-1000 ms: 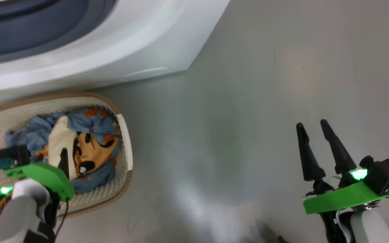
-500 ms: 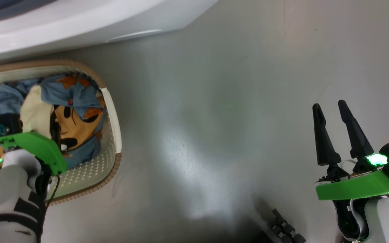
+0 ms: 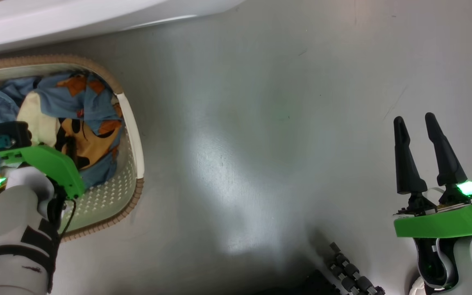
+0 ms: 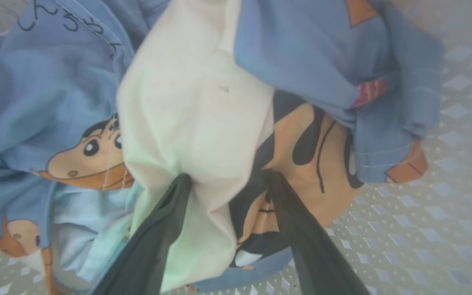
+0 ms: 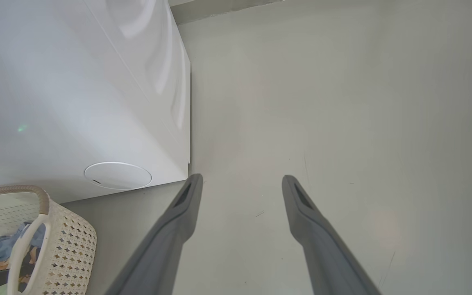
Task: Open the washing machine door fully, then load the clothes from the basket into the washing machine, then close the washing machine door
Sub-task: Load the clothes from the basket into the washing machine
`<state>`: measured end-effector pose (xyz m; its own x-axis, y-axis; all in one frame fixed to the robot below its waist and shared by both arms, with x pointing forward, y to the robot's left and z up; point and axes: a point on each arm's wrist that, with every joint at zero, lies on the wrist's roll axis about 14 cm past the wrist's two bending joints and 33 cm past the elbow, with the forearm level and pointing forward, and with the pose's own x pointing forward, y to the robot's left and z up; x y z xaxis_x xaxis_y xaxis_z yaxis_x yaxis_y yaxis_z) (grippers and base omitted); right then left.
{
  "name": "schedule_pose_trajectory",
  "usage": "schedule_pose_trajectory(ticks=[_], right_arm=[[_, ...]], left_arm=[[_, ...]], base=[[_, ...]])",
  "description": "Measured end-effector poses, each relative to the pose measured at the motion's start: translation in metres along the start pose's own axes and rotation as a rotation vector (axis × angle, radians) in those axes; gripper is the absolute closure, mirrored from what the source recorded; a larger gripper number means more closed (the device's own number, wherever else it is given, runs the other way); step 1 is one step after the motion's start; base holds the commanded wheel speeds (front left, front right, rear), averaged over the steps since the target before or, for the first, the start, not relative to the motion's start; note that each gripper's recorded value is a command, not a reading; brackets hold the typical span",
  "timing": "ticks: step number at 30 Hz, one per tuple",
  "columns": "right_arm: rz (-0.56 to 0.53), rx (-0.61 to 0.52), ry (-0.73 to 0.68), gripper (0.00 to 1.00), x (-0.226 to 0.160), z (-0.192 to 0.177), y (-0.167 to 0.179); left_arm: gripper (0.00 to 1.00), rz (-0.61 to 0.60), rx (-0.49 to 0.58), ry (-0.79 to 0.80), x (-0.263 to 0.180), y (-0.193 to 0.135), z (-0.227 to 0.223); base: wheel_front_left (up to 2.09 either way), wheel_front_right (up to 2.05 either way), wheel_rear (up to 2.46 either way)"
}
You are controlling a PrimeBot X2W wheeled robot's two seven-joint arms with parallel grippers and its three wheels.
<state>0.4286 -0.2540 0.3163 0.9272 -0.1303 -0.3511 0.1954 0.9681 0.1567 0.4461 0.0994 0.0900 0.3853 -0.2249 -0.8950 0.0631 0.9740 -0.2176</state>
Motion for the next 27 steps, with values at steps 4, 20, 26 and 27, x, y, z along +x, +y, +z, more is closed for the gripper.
schedule_pose_trajectory(ticks=[4, 20, 26, 27], right_arm=[[-0.002, -0.007, -0.003, 0.0, 0.001, 0.001, -0.002], [0.032, 0.009, -0.055, 0.0, 0.002, 0.021, 0.007], [0.07, 0.029, -0.101, 0.0, -0.002, 0.04, 0.02], [0.077, 0.033, -0.112, 0.0, -0.003, 0.045, 0.022]], left_arm=[[0.0, -0.009, 0.008, 0.009, 0.003, -0.005, 0.001], [1.0, -0.052, 0.002, -0.13, -0.026, -0.034, 0.02], [1.0, -0.058, -0.053, -0.223, -0.06, -0.039, 0.027], [1.0, -0.056, -0.069, -0.243, -0.066, -0.038, 0.029]], base=[[0.0, 0.0, 0.0], [0.0, 0.0, 0.0], [0.0, 0.0, 0.0], [0.0, 0.0, 0.0]])
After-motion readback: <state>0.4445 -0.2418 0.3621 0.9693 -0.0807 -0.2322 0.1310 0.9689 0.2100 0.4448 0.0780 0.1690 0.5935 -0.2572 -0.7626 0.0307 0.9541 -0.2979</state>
